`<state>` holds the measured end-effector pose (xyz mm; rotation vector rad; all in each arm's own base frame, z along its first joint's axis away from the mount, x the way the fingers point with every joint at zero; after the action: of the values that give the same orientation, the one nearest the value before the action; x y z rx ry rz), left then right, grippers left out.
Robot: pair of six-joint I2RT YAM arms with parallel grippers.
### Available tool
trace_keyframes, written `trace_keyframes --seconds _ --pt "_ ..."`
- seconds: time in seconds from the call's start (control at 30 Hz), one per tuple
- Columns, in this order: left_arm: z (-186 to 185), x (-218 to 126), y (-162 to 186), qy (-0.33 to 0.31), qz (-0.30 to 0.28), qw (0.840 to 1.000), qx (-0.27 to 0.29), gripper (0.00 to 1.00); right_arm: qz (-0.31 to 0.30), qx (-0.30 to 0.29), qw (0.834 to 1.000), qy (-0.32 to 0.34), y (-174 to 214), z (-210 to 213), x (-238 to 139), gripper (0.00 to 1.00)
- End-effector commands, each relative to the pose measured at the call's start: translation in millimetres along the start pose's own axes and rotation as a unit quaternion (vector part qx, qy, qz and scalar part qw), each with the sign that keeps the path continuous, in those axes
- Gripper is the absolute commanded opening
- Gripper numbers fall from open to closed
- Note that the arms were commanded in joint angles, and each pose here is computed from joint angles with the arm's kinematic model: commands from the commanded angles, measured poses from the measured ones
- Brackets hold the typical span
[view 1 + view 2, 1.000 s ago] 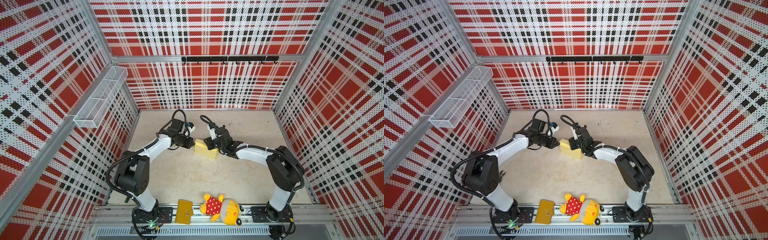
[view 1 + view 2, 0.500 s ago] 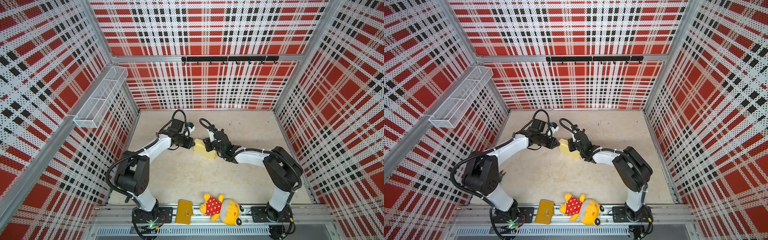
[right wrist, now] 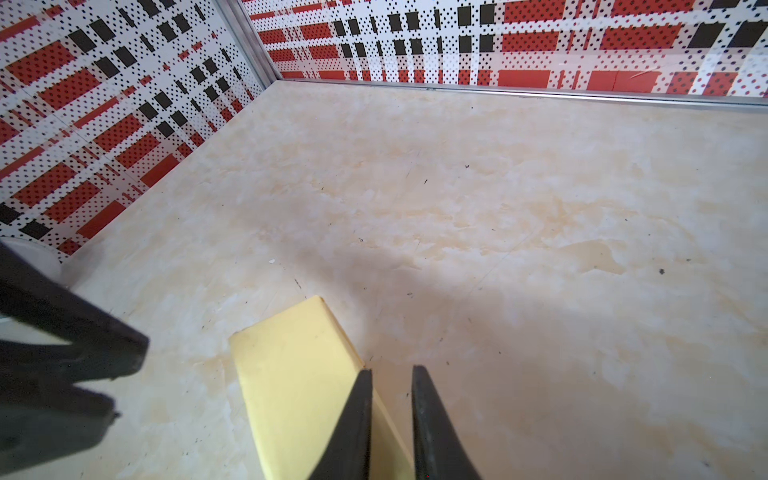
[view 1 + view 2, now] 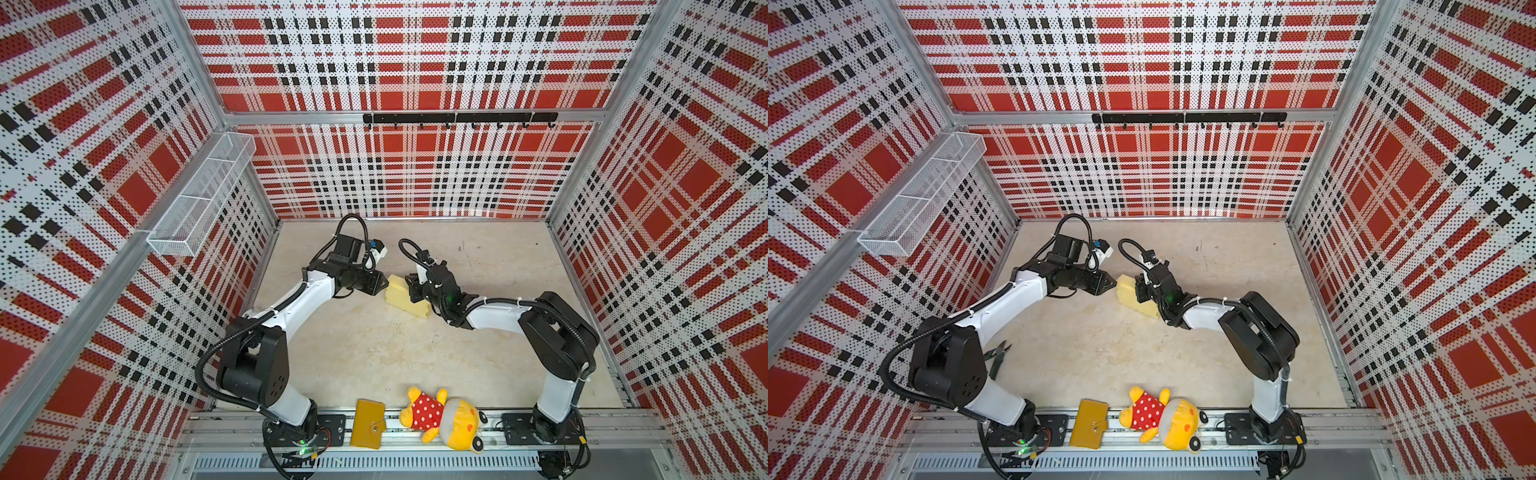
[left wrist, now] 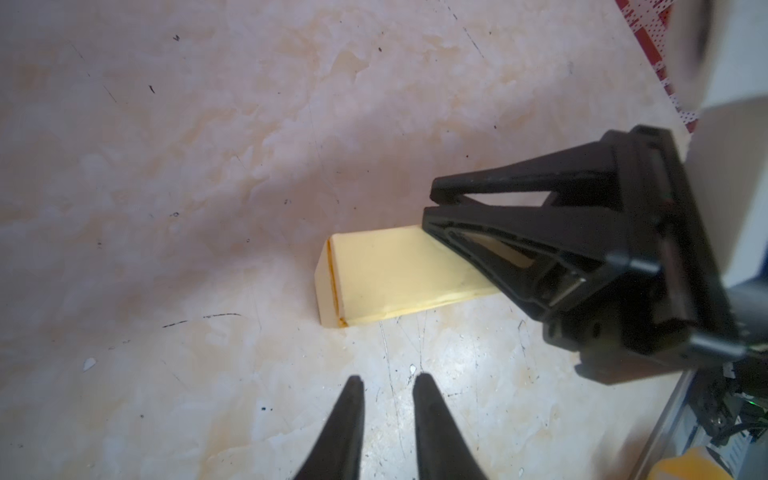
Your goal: Fold the paper box
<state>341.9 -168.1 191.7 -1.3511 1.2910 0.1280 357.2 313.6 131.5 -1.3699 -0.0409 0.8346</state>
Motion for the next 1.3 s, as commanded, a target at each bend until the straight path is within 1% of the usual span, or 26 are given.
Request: trace_keyframes --seconds 0.0,0.13,0.27,0.53,0.8,0.93,1.1,1.2,1.27 --pt "-6.2 -11.1 -4.8 0.015 -0.007 1.000 0.003 0.20 0.247 -0.014 0.967 0.060 140.3 -36.6 -6.3 0.20" --pt "-8.1 -3.6 -9.1 0.025 -0.002 1.000 0.003 0.08 0.242 -0.015 0.968 0.060 143.0 -36.8 -5.7 0.19" --pt "-7.5 3.6 -15.0 0.032 0.008 0.999 -0.012 0.00 0.241 -0.018 0.969 0.059 141.4 -34.1 -7.9 0.19" --pt "0.8 17.3 -19.3 0.027 0.027 0.999 -0.028 0.00 0.240 -0.029 0.969 0.056 140.9 -27.5 -11.7 0.19" --pt "11.2 33.5 -12.1 0.008 0.055 0.998 -0.032 0.00 0.241 -0.035 0.968 0.058 145.6 -23.4 -10.9 0.19" --pt "15.2 38.3 -2.2 -0.003 0.067 0.997 -0.031 0.00 0.241 -0.045 0.967 0.064 145.5 -22.8 -12.2 0.19" --pt "19.0 41.5 9.7 -0.021 0.080 0.996 -0.020 0.00 0.223 -0.038 0.972 0.057 129.1 -16.9 -14.7 0.20" --pt "19.2 42.3 14.3 -0.025 0.084 0.996 -0.021 0.00 0.209 -0.037 0.976 0.048 109.1 -9.2 -17.2 0.21" --pt "18.2 42.5 16.6 -0.025 0.083 0.996 -0.018 0.00 0.194 -0.039 0.979 0.044 89.1 -3.1 -20.3 0.21"
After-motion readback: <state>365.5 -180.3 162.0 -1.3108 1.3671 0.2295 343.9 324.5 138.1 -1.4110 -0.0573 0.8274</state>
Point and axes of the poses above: each gripper's point midway between its finger pads, its own x axis out along the fingers, its own z axis along the line the jaws close on, y = z × x, the point moved 5 cm from there along -x, back along the fingers, and after that the axes turned 2 degrees about x, right-handed, at the moved point
